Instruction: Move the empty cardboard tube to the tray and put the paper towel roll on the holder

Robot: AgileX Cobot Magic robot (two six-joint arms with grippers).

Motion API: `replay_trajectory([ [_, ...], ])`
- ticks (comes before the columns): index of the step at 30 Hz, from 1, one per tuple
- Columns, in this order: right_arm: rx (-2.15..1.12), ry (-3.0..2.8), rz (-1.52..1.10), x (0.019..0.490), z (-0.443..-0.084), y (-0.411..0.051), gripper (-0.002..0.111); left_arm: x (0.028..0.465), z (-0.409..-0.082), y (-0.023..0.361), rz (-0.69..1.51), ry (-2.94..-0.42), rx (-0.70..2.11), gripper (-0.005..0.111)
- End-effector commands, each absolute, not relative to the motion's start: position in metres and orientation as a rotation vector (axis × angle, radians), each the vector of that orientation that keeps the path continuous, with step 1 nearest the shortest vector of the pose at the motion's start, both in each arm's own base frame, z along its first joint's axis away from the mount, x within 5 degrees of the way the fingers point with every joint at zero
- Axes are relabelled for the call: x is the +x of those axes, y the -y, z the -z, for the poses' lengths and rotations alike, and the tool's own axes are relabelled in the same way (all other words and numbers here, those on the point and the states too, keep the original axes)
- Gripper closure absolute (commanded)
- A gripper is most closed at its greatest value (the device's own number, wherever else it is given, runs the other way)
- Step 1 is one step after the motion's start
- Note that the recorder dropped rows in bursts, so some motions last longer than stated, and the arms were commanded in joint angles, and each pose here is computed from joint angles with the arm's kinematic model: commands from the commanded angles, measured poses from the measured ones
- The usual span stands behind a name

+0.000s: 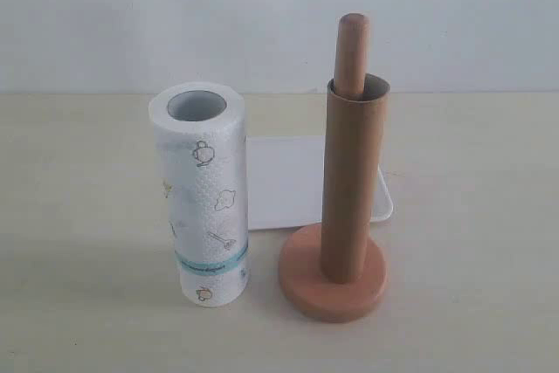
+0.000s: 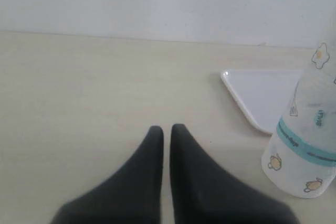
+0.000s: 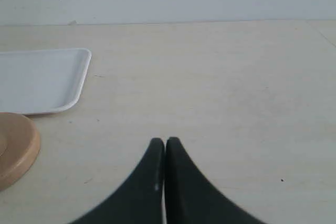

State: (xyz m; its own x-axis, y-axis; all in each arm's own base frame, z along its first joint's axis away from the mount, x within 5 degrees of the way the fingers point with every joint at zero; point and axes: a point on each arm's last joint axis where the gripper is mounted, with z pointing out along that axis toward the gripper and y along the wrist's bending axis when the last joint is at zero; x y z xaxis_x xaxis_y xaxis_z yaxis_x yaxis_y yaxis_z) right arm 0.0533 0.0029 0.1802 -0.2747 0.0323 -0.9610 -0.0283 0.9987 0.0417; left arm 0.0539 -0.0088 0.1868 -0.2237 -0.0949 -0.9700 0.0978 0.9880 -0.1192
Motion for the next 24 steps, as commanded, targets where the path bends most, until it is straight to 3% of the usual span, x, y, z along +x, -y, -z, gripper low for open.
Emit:
replay_trajectory([
  [1, -0.003, -1.841, -0.054, 0.053, -0.181, -0.003, 0.108, 0.054, -0.186, 0.009, 0.177, -1.788, 0.001, 0.103],
  [10, -0.030, -1.607, -0.007, 0.056, -0.202, -0.001, 0.108, 0.054, -0.186, 0.009, 0.177, -1.788, 0.001, 0.103],
  [17, -0.007, -1.196, -0.014, 0.050, -0.239, -0.001, 0.108, 0.054, -0.186, 0.009, 0.177, -1.788, 0.001, 0.103],
  [24, -0.080, -1.260, 0.001, 0.060, -0.254, -0.005, 0.108, 0.054, -0.186, 0.009, 0.177, -1.788, 0.001, 0.103],
])
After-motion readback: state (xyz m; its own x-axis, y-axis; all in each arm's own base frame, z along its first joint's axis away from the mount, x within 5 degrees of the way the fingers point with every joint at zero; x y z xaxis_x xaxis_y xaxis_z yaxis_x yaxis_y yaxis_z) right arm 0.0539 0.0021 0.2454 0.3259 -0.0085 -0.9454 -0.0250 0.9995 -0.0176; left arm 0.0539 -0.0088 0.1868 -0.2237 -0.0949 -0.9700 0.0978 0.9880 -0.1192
